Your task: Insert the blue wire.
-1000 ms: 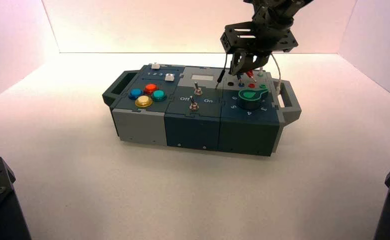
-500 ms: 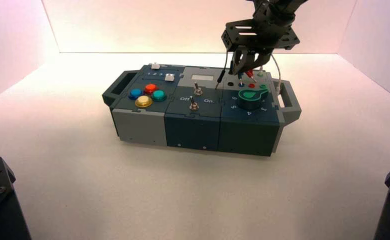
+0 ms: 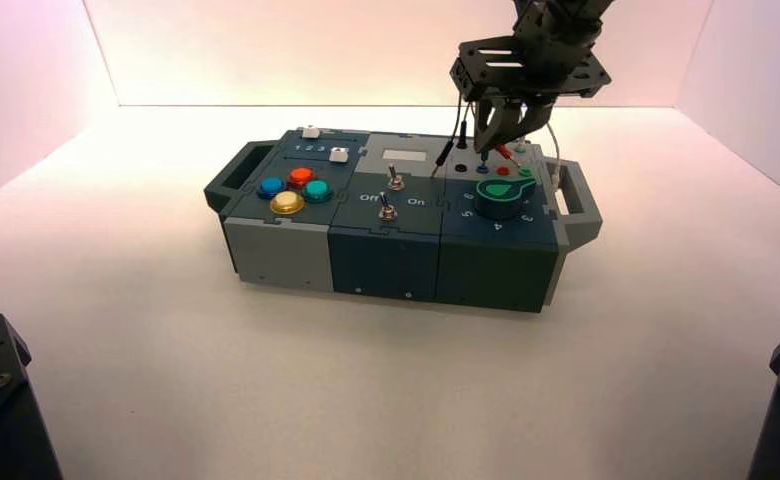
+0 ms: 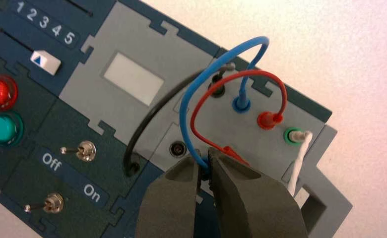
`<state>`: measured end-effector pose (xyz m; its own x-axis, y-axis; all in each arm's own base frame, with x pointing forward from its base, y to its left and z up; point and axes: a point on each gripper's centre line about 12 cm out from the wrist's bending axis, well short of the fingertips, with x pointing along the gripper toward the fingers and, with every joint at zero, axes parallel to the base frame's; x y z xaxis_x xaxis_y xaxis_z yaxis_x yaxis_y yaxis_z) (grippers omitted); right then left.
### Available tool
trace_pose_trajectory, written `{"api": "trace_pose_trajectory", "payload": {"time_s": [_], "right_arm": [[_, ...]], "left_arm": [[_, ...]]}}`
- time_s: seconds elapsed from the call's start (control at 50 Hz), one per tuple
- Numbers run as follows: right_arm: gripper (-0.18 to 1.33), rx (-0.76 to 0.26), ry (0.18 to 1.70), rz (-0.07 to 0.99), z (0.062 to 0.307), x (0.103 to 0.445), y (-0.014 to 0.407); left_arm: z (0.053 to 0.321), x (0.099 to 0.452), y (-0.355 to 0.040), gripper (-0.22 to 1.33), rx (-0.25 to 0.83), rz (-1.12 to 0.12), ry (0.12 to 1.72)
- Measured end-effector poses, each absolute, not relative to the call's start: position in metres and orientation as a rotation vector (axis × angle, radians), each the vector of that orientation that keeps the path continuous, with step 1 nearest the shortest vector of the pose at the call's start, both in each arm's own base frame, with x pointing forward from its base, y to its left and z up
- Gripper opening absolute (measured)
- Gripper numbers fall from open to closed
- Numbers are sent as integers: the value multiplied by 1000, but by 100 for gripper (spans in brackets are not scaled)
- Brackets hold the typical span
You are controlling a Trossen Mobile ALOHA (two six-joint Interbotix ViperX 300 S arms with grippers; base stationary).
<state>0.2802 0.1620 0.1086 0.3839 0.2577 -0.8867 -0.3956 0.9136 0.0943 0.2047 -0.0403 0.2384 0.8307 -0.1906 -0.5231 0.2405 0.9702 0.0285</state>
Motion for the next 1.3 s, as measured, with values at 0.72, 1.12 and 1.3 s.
{"api": "trace_pose_trajectory", "payload": {"time_s": [0.72, 1.12, 1.3], "right_arm": [[2, -170, 1177, 427, 100, 287, 173], [28, -176, 1175, 436, 106, 286, 174], [75, -182, 1160, 452, 111, 283, 178]], "left_arm": [[239, 204, -40, -17, 93, -229, 540], [240, 203, -40, -17, 94, -227, 541], [247, 198, -39, -17, 90, -227, 506]]}}
